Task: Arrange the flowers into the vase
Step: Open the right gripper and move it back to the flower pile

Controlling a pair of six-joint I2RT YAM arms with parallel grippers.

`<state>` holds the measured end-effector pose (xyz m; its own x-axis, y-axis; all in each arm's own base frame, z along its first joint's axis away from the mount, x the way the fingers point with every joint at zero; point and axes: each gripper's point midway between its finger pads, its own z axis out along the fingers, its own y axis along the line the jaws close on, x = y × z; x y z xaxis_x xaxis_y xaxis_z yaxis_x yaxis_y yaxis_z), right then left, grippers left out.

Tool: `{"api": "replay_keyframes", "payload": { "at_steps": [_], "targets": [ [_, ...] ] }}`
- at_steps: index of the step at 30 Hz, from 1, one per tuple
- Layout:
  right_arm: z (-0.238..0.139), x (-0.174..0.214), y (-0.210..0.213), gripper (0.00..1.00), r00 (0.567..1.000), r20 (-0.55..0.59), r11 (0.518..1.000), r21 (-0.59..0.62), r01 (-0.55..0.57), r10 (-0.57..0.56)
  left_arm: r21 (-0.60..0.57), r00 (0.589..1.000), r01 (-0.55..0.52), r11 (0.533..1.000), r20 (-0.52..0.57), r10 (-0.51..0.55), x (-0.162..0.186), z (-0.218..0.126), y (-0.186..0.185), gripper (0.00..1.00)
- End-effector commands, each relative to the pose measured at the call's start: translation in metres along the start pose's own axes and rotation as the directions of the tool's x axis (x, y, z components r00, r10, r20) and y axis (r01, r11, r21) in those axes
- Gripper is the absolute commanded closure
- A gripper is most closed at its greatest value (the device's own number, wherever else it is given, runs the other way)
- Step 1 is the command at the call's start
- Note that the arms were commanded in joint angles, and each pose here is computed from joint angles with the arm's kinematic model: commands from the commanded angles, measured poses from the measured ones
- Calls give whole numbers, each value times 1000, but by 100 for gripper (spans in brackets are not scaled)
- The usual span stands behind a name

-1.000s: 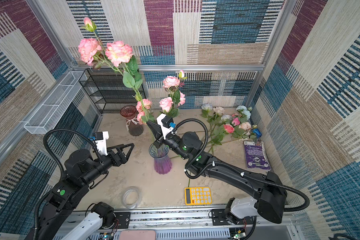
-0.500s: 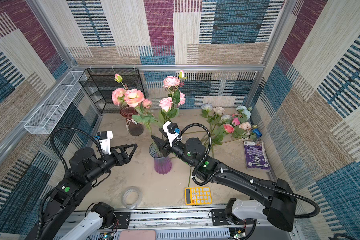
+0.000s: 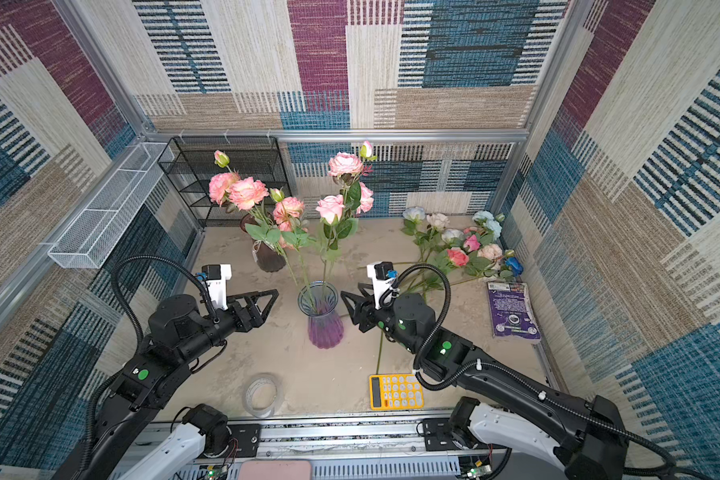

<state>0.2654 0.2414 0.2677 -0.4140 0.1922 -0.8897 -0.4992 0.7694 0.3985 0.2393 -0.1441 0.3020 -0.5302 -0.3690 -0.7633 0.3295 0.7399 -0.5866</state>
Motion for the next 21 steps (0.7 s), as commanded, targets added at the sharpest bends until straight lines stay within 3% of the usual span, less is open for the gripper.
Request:
{"api": "replay_keyframes", "payload": {
  "at_steps": [1, 4, 8, 12, 16, 19, 21],
  "targets": [
    [1, 31, -64, 46, 970, -84, 964, 158, -214, 230, 26, 1000, -12, 1000, 14, 12, -3, 3, -4, 16],
    [4, 37, -124, 46, 927, -67, 896, 289, -336, 369, 34, 1000, -3, 999, 3, 3, 0, 7, -4, 16],
    [3, 43, -199, 47, 826, 11, 761, 384, -523, 563, 39, 1000, 0, 999, -4, 0, 2, 7, -4, 16],
    [-6, 31, -247, 46, 761, 178, 659, 404, -635, 624, 40, 1000, 5, 999, -5, -5, 4, 7, -3, 16],
    [-25, 35, -293, 43, 656, 337, 523, 408, -748, 675, 43, 1000, 12, 999, -10, -11, 7, 7, -2, 16],
    [-35, 38, -316, 42, 608, 403, 467, 399, -789, 684, 42, 1000, 11, 999, -12, -10, 7, 7, -2, 16],
    [-37, 35, -324, 42, 589, 429, 460, 373, -806, 685, 42, 1000, 7, 999, -13, -6, 8, 6, -2, 16]
  ]
}}
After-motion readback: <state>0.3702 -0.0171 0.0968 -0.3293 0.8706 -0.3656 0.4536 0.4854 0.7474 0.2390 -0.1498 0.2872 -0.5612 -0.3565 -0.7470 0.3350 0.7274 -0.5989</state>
